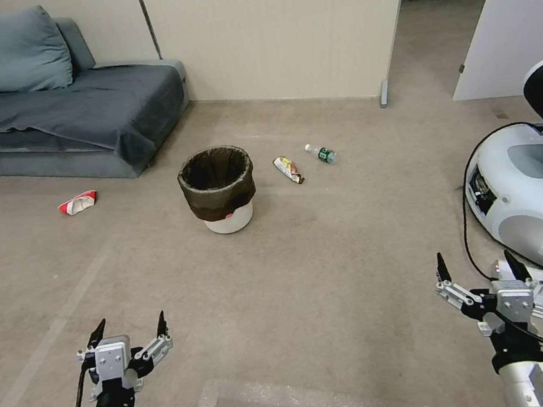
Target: Pick up the trash bin, then pick up the garbage from the floor and place it into the trash bin.
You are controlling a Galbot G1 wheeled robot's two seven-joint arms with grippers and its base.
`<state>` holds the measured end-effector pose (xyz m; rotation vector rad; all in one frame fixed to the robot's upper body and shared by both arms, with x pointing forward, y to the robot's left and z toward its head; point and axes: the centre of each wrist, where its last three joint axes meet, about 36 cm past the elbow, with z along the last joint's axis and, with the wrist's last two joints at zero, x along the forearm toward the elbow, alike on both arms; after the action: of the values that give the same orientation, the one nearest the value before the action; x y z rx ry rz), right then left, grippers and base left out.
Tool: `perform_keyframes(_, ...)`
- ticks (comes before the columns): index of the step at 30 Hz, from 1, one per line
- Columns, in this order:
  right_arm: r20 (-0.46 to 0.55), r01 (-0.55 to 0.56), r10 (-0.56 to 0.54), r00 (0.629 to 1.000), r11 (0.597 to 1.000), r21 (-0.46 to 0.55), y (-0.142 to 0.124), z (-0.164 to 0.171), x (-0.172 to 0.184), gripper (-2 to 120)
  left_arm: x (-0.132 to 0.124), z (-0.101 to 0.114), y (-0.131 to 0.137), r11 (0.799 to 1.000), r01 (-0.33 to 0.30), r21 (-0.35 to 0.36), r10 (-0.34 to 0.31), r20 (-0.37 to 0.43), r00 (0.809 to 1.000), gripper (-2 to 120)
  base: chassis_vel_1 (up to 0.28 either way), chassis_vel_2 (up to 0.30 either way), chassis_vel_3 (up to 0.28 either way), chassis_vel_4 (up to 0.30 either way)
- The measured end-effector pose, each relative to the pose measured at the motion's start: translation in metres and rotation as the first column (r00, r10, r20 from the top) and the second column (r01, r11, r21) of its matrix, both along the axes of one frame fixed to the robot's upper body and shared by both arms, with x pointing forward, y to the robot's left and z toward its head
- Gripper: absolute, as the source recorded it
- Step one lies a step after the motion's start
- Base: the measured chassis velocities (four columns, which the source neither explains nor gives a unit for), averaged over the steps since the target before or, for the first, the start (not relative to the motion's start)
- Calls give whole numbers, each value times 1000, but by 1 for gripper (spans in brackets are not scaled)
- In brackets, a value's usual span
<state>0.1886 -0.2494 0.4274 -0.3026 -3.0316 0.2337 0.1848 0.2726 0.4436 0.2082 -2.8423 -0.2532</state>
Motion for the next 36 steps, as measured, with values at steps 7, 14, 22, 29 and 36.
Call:
perform_keyframes(7,-13,-45,45,999,999,18,4,-3,1,100,1,-2,0,1000,5,-3,-5,9,1000,100,0,0,0,0)
perform_keyframes(14,-25,-79,80,997,996,39,11,-11,10,100,2,-1,0,1000,7,-3,-7,17,1000,100,0,0,0,0)
perform_keyframes(22,-34,-112,114,993,993,46,23,-10,19,100,12,12,1,1000,8,3,-9,47,999,100,0,0,0,0)
perform_keyframes(29,-40,-108,109,993,993,40,21,-10,18,100,11,14,0,1000,5,-2,-5,44,999,100,0,0,0,0)
perform_keyframes(36,-38,-97,99,994,995,38,19,-10,17,100,12,13,-1,1000,6,-6,-6,47,999,100,0,0,0,0)
